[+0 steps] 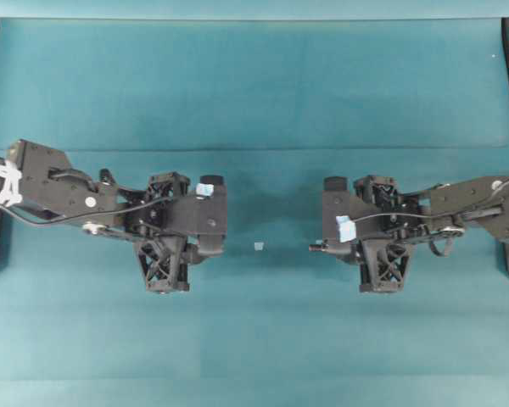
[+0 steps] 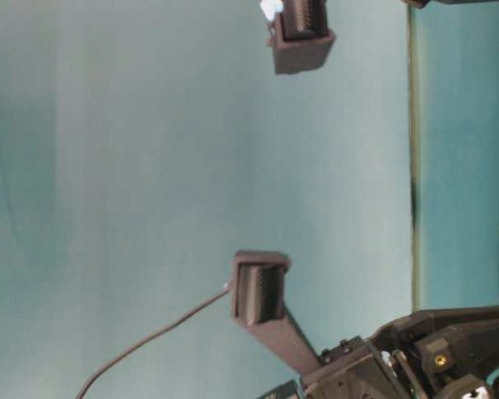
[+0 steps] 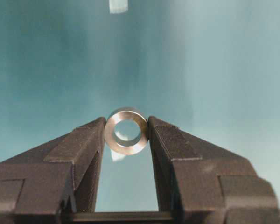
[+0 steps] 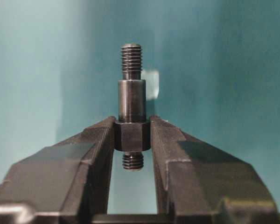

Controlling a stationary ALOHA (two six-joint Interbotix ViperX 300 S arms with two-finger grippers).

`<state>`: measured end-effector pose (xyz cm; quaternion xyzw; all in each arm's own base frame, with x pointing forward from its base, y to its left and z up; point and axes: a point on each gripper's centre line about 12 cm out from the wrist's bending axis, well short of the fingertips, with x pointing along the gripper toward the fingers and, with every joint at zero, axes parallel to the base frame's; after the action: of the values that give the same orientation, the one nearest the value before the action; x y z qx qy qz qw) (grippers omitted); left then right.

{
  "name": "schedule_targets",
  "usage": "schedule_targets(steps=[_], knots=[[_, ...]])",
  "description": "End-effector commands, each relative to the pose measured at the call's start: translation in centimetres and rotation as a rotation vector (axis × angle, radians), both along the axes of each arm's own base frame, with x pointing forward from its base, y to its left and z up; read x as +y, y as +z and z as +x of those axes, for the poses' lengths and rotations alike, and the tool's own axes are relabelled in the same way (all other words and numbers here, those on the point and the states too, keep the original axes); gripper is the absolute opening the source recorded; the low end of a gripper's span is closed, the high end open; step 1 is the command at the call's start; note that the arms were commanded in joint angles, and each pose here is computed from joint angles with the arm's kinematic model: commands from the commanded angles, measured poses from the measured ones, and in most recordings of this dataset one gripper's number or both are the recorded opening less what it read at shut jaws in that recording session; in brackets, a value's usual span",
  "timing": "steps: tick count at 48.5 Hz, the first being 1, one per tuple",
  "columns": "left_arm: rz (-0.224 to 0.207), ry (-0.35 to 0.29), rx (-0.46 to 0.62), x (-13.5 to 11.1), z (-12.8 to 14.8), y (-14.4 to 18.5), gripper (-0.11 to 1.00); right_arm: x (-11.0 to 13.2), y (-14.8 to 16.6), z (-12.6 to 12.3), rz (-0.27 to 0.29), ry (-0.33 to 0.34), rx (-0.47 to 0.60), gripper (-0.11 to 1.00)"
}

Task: Insert the washer onto the shaft with both hands.
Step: 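Lift both parts and bring them toward each other at center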

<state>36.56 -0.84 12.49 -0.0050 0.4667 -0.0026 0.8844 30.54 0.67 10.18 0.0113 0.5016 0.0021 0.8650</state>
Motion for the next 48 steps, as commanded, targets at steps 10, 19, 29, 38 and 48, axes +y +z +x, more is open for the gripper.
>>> schedule_targets(steps=[10, 19, 29, 38, 48], knots=[[-0.003, -0.004, -0.12, -0.1, 0.4, 1.7, 0.35, 0.1, 1.0, 0.1, 0.021, -0.025, -0.099, -0.01], [-0.005, -0.005, -0.169, -0.1, 0.6, 1.9, 0.35, 0.1, 1.3, 0.3, 0.023, -0.029, -0.156, -0.01], [-0.008, -0.006, -0.238, -0.1, 0.8, 2.3, 0.35, 0.0, 1.5, 0.3, 0.053, -0.075, -0.23, -0.01], [-0.012, -0.008, -0.311, -0.2, 0.7, 2.4, 0.35, 0.0, 1.5, 0.0, 0.094, -0.125, -0.29, -0.01], [-0.017, -0.007, -0.397, -0.2, 0.9, 3.0, 0.35, 0.4, 1.4, -0.1, 0.098, -0.112, -0.303, -0.01]])
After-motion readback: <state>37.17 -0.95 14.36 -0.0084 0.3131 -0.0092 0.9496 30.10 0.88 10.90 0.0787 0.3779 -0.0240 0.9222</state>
